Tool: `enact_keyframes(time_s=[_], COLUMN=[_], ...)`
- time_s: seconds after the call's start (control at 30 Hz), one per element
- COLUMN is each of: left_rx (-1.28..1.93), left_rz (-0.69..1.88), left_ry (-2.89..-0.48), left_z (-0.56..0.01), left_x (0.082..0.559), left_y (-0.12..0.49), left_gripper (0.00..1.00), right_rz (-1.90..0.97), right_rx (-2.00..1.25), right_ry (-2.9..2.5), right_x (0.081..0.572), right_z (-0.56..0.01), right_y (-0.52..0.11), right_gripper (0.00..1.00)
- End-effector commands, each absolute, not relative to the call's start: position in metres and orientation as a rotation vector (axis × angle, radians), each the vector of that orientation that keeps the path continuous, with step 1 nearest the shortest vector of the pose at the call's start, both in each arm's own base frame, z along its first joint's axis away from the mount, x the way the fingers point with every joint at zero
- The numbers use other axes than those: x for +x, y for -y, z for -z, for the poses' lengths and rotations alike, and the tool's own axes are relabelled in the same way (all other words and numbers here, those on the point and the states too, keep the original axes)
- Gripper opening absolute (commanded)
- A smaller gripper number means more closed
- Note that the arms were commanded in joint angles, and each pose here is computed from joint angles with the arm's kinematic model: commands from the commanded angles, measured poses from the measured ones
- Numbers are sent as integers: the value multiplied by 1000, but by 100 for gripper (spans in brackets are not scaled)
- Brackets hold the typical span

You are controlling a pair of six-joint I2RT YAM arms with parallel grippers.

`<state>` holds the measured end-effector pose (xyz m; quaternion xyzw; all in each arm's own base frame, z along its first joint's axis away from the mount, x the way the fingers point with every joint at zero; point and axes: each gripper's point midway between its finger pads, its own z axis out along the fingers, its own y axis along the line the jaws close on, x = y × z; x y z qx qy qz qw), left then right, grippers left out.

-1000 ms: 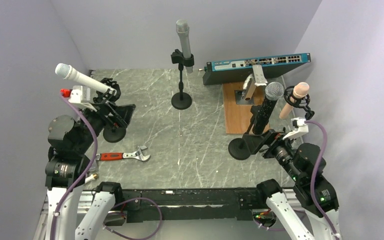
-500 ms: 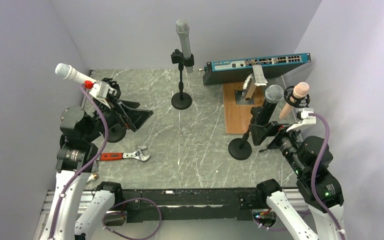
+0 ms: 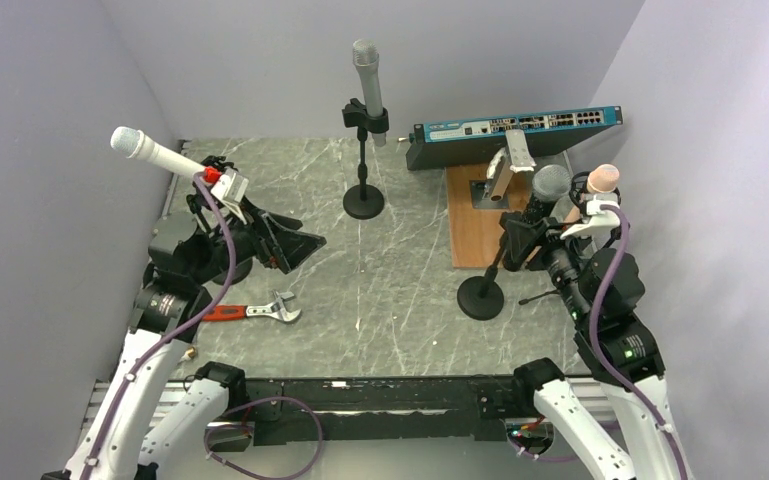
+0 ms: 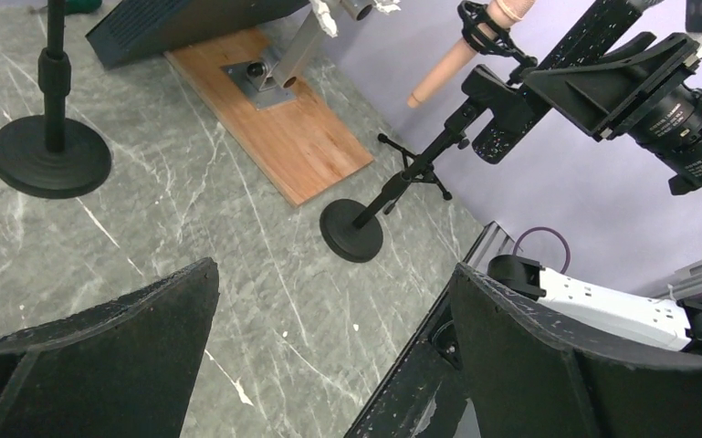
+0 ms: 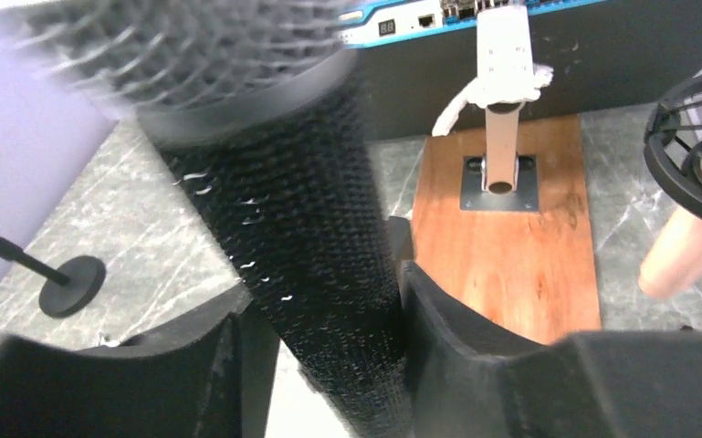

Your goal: Remove the microphone from the stand

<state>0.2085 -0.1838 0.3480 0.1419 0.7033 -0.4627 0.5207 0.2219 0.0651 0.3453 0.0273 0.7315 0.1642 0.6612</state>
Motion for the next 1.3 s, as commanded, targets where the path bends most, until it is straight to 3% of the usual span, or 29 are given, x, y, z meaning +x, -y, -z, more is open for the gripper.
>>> enact_keyframes(time_s=[0.0,0.1,0.17,0.47,0.7,1.07,1.13,1.27], left_rx=[332,346,358,412,566,718,774,846], left_rz=[1097,1065,1042,963,1079,1238,1272,1244], left_ry=[-1677,-1690,-1694,-1676,-1541,-1486,-1480,-1457], left_z=[-350,-347,-347,-353,-362,-349,-343,-336], left_x=[212,210,207,194,167,163,160,158], left_y=[184,182,179,170,184,213,223,236], left_gripper=[99,99,99,99,99,99,99,99], right_rz=[-426,-504,-630,-1074,-1311,-1411,-1379,-1280], right_rx=[-105,-245,-403,-851,-1131,-1296,-1277,-1136], right_ry=[-1551,-1501,-1448,-1291,-1156,-1078,-1109,-1235], right_x=[234,231,221,204,184,168,172,192], right_z=[-366,-378,-388,-399,-401,-379,-372,-369], right_y=[-89,-112,-141,-226,-287,-329,-328,-324], right_gripper=[33,8,2,0,0,0,6,47])
